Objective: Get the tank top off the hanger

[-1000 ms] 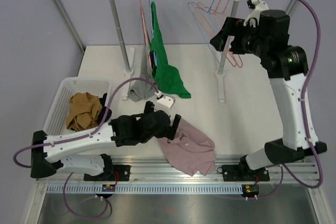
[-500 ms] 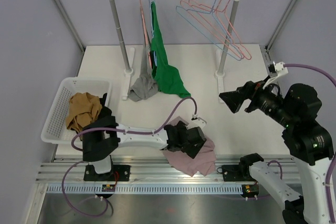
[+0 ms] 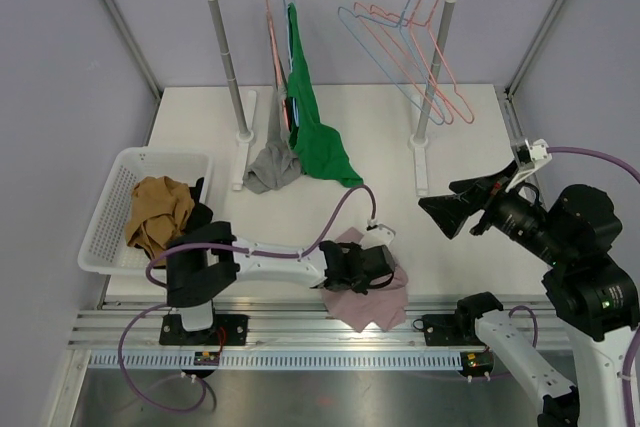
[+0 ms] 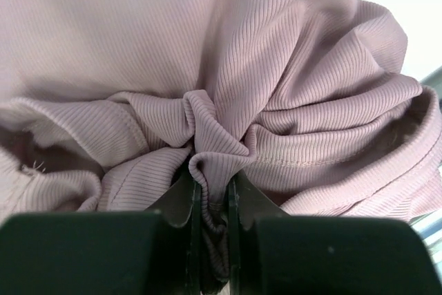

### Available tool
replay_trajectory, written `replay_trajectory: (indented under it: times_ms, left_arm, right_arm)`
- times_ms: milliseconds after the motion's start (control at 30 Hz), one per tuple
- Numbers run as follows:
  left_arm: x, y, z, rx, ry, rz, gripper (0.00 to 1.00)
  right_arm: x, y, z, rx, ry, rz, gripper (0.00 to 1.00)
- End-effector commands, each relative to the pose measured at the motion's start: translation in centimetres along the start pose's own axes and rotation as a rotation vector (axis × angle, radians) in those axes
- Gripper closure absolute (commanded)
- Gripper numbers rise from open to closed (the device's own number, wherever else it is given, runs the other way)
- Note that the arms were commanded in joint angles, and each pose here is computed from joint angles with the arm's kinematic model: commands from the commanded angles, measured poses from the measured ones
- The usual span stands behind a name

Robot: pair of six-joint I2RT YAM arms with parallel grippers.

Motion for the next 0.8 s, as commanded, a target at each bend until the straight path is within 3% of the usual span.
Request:
replay_trajectory:
  times_ms: [0, 167, 400, 633, 767]
  left_arm:
    - [2.0, -4.1, -1.5, -0.120, -0.041, -0.133, 1.00]
    - [6.0, -12.3, -6.2, -0.347, -0.194, -0.313, 1.00]
    - [14.0, -20.8, -9.0, -0.490, -0.389, -0.430, 1.00]
    - [21.9, -25.2, -10.2, -0.581, -0.566, -0.572, 1.00]
    - [27.4, -24.1, -10.7, -0.495, -0.717, -0.668, 1.00]
  right_arm:
    - [0.9, -1.3, -1.3, -0.074, -0.044, -0.027, 0.01]
    - [0.9, -1.6, -1.2, -0.072, -0.053, -0.015, 0.00]
    - [0.8, -1.6, -1.4, -0.078, -0.063, -0.009, 0.00]
    - [0.8, -1.4, -1.7, -0.087, -0.070, -0.022, 0.00]
    - [1.0, -1.3, -1.8, -0.095, -0.067, -0.045, 0.00]
Point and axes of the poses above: each gripper's point midway between its finger pads, its own y axis out along the fingers, its own x axis along the line the jaws close on, z = x × y, the point moved 10 cm from there along -y, back along the fingers, and after that the axes turned 15 degrees about -y, right-handed, at the moved point
